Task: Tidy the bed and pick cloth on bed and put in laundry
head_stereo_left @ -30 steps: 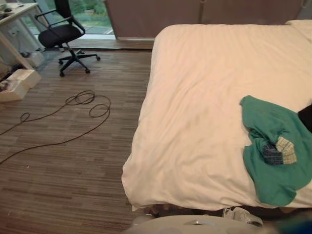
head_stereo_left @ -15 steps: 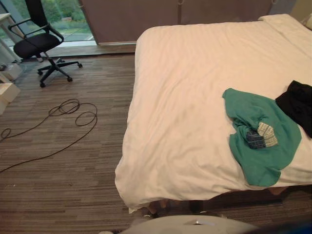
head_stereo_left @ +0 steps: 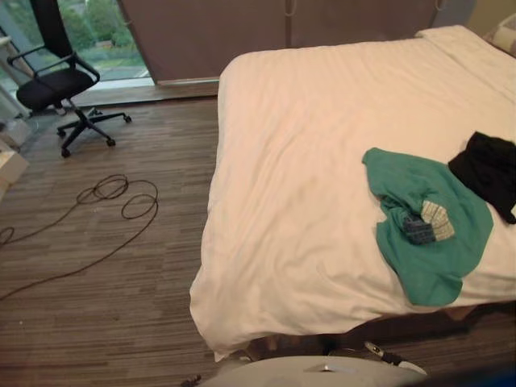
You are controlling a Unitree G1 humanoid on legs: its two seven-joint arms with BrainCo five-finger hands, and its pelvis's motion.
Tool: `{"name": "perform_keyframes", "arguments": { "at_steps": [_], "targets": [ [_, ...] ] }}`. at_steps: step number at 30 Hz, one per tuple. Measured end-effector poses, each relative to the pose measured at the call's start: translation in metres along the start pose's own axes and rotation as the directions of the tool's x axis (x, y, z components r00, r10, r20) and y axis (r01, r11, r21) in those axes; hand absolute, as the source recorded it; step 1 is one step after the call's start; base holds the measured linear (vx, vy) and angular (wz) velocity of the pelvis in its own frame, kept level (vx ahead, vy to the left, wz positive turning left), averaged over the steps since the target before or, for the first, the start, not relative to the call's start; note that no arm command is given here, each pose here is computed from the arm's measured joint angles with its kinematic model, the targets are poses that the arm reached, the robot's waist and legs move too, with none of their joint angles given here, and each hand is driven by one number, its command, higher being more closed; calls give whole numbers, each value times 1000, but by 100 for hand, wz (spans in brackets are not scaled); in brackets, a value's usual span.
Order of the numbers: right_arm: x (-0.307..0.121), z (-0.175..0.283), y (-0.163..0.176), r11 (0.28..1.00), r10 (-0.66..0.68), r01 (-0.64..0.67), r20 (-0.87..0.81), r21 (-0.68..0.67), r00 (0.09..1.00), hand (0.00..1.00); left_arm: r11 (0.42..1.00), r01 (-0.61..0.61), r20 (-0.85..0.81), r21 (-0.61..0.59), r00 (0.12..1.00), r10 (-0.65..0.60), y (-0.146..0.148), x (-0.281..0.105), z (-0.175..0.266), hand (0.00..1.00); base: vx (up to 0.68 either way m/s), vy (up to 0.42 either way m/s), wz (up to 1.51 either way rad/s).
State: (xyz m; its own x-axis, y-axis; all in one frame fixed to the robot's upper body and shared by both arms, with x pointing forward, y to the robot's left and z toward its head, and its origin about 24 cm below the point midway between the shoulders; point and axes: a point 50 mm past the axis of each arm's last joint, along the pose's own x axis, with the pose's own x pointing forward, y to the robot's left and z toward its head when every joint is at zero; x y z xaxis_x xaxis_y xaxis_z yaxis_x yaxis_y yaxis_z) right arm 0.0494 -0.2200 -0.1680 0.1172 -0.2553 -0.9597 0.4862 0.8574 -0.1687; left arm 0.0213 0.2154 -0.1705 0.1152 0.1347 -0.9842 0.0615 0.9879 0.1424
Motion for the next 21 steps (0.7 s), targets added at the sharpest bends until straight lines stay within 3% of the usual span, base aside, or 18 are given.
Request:
{"name": "perform_keyframes", "arguments": {
  "at_steps": [3, 7, 21],
  "targets": [
    [-1, -15, 0, 1000, 4, -5, -14, -4, 1000, 0, 1000, 22, -6, -3, 1000, -22, 2, 0, 0, 0, -88, 91, -12],
    [-2, 2, 7, 997, 29, -23, 81, -70, 996, 0, 1000, 30, -25, -7, 999, -30, 0, -1, 0, 0, -12, 59, -43],
    [-1, 16, 12, 972, 61, -32, 118, -233, 991, 0, 999, 26, 0, -31, 1000, -26, -1, -1, 6, 0, 103, -59, -38]
  ]
}}
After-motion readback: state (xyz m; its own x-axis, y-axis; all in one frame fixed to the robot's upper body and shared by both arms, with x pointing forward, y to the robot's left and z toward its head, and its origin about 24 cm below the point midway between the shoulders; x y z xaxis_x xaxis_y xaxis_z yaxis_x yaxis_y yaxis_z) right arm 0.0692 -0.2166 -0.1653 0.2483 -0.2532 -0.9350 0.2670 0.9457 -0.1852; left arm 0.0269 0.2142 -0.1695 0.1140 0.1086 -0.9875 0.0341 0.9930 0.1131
